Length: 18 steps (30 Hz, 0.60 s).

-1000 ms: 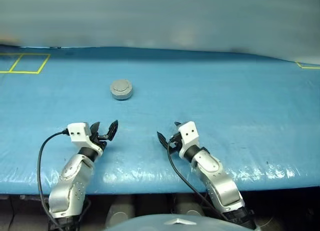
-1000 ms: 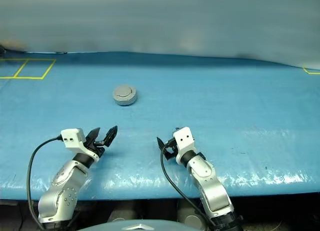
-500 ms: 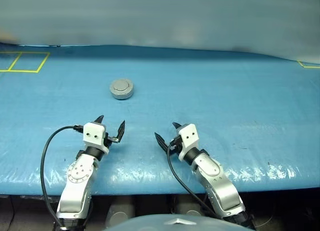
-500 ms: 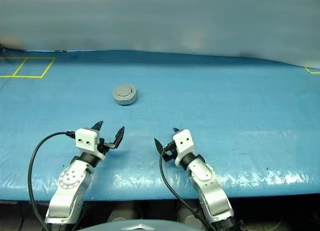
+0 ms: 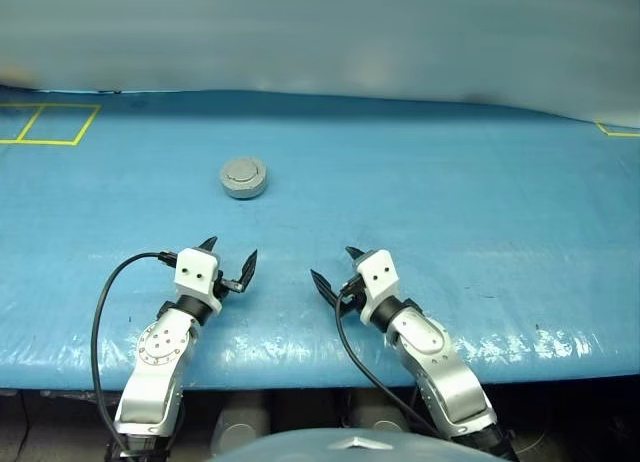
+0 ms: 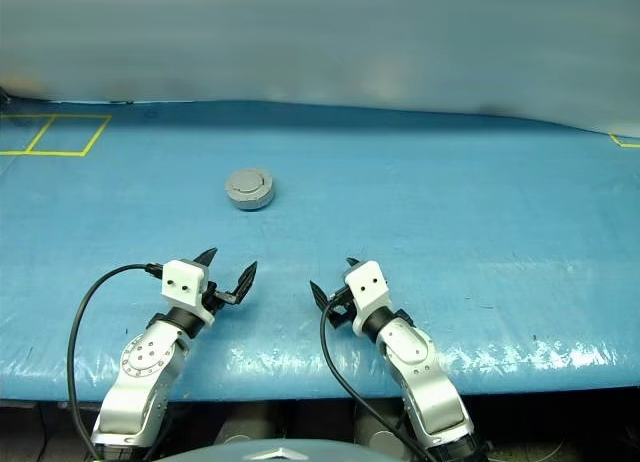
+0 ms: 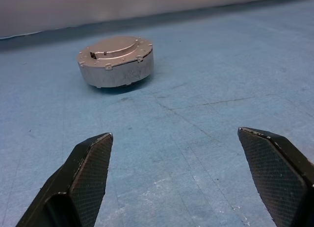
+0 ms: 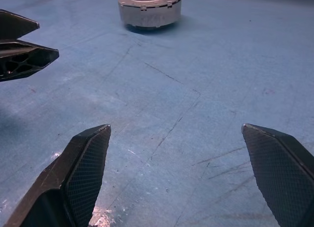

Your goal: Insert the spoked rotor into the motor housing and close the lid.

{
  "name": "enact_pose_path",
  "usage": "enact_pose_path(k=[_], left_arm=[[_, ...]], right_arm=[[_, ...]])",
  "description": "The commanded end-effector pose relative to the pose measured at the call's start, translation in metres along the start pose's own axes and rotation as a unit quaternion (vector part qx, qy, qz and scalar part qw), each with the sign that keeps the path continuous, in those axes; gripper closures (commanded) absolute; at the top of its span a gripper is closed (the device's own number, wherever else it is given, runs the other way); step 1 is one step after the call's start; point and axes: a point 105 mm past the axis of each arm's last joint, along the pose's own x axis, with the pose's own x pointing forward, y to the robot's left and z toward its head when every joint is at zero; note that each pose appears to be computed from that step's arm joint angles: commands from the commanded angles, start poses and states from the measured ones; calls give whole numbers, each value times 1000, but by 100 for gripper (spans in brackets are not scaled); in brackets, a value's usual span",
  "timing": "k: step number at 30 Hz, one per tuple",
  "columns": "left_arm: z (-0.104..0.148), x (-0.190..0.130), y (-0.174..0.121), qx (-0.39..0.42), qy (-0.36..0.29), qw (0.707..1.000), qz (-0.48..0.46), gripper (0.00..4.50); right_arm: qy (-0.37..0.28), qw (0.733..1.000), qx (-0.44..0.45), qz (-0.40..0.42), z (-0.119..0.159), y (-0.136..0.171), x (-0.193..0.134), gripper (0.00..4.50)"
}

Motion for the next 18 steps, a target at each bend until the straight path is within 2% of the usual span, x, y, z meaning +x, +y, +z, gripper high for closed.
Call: enact_pose_path(k=[1,18], left_arm=[[4,-1,6,10,-7,1000,6,4],[-2,-1,3,7,6,1000,4,4]], right_arm=[[-26,1000,-10,4,12,2,0,0],[-16,1000,-23,-6,8,2,-1,0]])
